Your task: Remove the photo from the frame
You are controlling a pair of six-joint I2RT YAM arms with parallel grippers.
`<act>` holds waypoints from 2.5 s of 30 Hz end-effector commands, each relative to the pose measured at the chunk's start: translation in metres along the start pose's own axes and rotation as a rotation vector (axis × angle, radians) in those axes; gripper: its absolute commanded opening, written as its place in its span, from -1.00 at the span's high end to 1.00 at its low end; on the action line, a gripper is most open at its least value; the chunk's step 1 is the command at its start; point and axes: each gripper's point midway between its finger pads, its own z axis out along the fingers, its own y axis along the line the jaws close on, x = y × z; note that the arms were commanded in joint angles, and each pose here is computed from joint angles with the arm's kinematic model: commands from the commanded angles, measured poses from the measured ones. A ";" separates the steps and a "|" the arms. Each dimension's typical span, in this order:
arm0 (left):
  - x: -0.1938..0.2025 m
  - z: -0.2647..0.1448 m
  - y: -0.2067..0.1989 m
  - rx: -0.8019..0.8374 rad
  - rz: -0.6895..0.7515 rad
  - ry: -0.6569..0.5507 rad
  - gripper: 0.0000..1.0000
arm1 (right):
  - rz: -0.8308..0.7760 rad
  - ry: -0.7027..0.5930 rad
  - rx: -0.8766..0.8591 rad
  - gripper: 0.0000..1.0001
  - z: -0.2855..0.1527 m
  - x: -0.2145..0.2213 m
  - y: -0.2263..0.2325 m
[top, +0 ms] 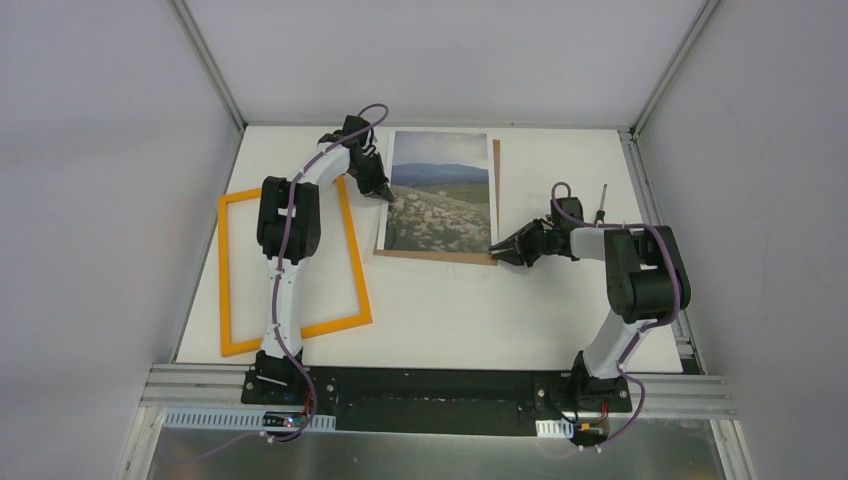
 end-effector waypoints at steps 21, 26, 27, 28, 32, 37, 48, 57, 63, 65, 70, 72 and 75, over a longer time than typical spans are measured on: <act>0.040 0.018 0.049 -0.159 -0.023 0.145 1.00 | -0.062 -0.111 0.008 0.44 -0.001 -0.030 -0.004; 0.040 0.018 0.049 -0.160 -0.024 0.144 1.00 | -0.084 -0.136 0.008 0.45 -0.004 -0.035 0.001; 0.040 0.018 0.049 -0.159 -0.023 0.144 1.00 | -0.087 -0.142 0.010 0.44 -0.005 -0.036 0.000; 0.040 0.018 0.050 -0.160 -0.024 0.145 1.00 | -0.091 -0.146 0.008 0.44 -0.006 -0.037 0.001; 0.040 0.018 0.049 -0.158 -0.026 0.144 1.00 | -0.112 -0.144 0.023 0.41 -0.007 -0.037 -0.002; 0.040 0.019 0.048 -0.155 -0.028 0.146 1.00 | -0.113 -0.115 -0.036 0.45 -0.001 -0.037 0.009; 0.039 0.018 0.049 -0.161 -0.027 0.144 1.00 | -0.140 -0.125 -0.124 0.52 -0.016 -0.032 0.036; 0.039 0.019 0.049 -0.158 -0.030 0.146 1.00 | -0.113 -0.081 -0.126 0.64 -0.007 -0.031 0.034; 0.040 0.020 0.049 -0.158 -0.030 0.149 1.00 | -0.117 -0.065 -0.111 0.65 -0.001 -0.032 0.026; 0.040 0.019 0.049 -0.158 -0.031 0.149 1.00 | -0.116 -0.061 -0.103 0.65 0.001 -0.033 0.023; 0.040 0.019 0.049 -0.158 -0.030 0.147 1.00 | -0.122 -0.050 -0.072 0.61 0.006 -0.032 0.012; 0.039 0.019 0.049 -0.157 -0.031 0.146 1.00 | -0.129 -0.047 -0.062 0.59 0.007 -0.032 0.009; 0.039 0.019 0.048 -0.155 -0.033 0.147 1.00 | -0.147 -0.026 -0.041 0.71 0.009 -0.030 0.006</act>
